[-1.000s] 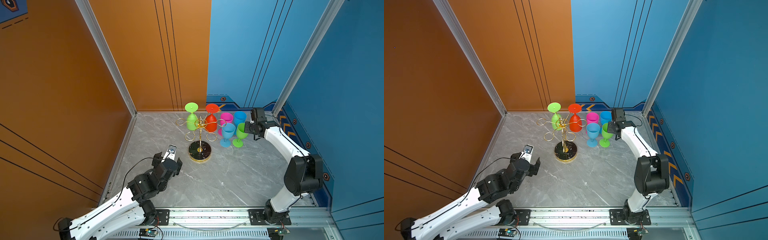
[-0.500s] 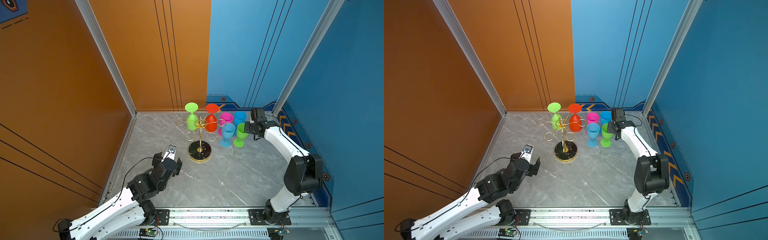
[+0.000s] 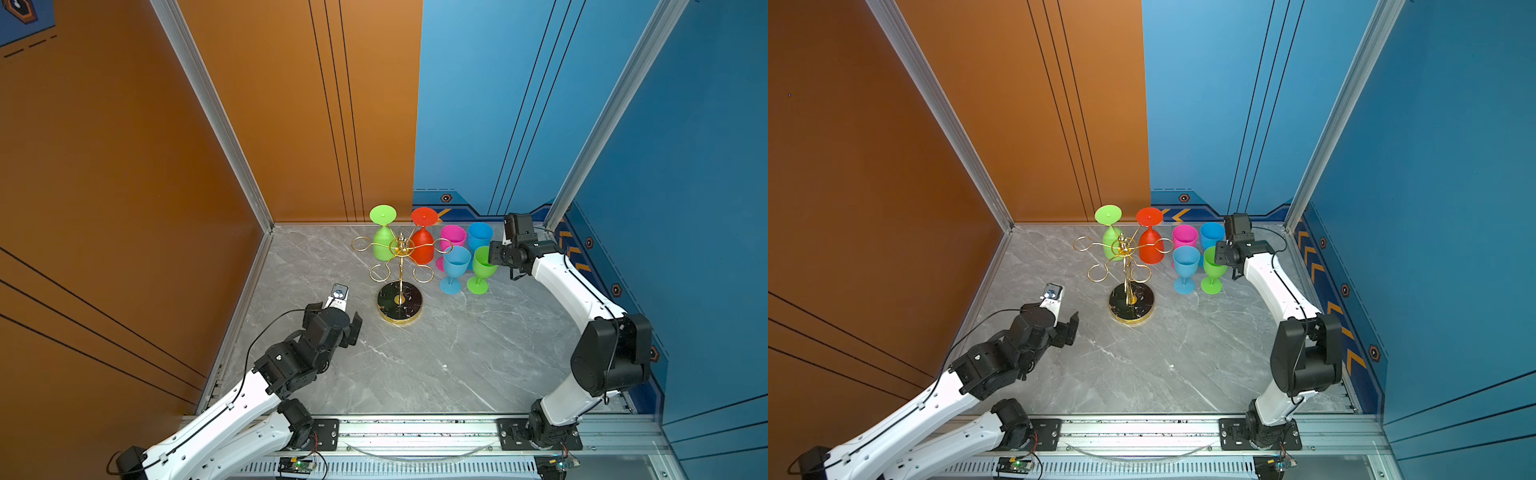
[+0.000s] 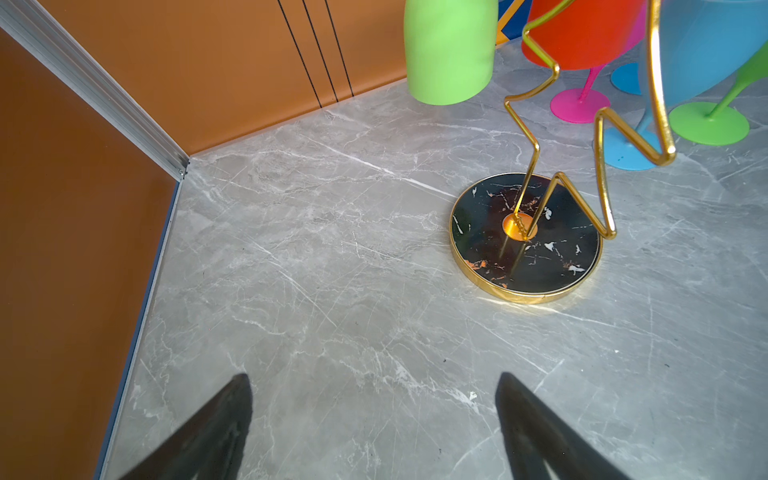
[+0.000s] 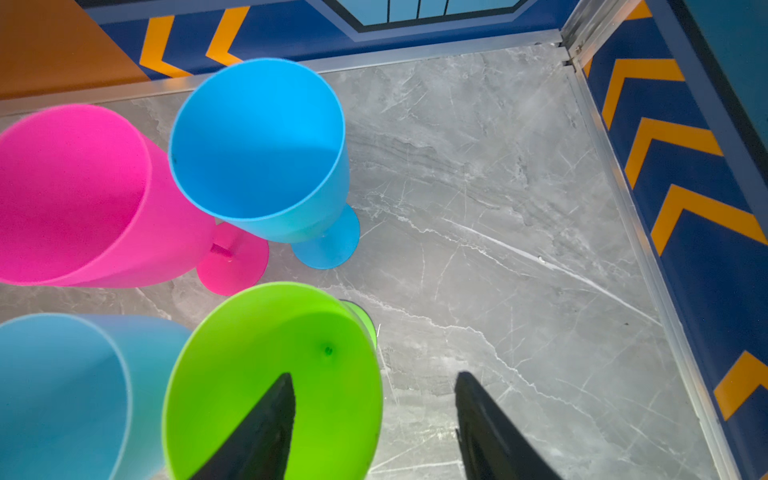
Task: Take the wine glass off the wine glass rack
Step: 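Reach the right gripper to the red glass hanging on the rack, then close the right gripper on the red glass foot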
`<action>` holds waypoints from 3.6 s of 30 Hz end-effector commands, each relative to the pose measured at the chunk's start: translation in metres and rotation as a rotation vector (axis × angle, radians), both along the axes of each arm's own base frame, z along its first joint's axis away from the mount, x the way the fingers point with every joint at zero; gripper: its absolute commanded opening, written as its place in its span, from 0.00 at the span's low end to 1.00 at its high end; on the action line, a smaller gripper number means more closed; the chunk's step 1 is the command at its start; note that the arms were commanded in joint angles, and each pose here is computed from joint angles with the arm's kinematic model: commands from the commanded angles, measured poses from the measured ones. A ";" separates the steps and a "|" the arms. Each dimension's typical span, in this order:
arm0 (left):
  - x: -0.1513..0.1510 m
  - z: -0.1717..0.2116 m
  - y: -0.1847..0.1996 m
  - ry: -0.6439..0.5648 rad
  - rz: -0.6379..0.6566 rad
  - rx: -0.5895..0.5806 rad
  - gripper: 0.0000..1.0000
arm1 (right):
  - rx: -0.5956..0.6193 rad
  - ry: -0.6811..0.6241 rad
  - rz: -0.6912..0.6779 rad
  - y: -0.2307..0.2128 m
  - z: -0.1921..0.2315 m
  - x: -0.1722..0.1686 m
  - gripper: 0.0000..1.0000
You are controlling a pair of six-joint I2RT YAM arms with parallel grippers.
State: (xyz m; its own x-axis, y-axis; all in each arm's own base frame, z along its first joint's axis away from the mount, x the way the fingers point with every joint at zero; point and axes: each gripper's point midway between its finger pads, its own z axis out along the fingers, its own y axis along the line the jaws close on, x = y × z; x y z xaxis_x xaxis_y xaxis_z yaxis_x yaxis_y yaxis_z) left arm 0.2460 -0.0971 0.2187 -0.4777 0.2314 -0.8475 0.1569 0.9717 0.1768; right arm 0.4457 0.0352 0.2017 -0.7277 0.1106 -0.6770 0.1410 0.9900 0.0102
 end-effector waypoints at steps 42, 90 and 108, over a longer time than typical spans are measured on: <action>0.018 0.009 0.061 0.052 0.212 -0.238 0.92 | 0.577 -0.177 0.548 0.139 0.152 -0.045 0.75; 0.014 0.014 0.057 0.032 0.182 -0.288 0.93 | 0.989 -0.107 0.562 0.217 0.131 0.033 0.28; 0.013 0.014 0.057 0.030 0.180 -0.287 0.93 | 1.029 -0.125 0.566 0.218 0.143 0.033 0.07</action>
State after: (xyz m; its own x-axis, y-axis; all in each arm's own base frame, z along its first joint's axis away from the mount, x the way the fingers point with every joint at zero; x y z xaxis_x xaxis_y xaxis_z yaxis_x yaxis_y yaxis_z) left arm 0.2608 -0.0397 0.2312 -0.5165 -0.0876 -0.8518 -0.0224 0.9958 -0.0888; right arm 0.4796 0.2490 0.3323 -0.7909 0.3338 -0.5129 -0.3433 0.4520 0.8233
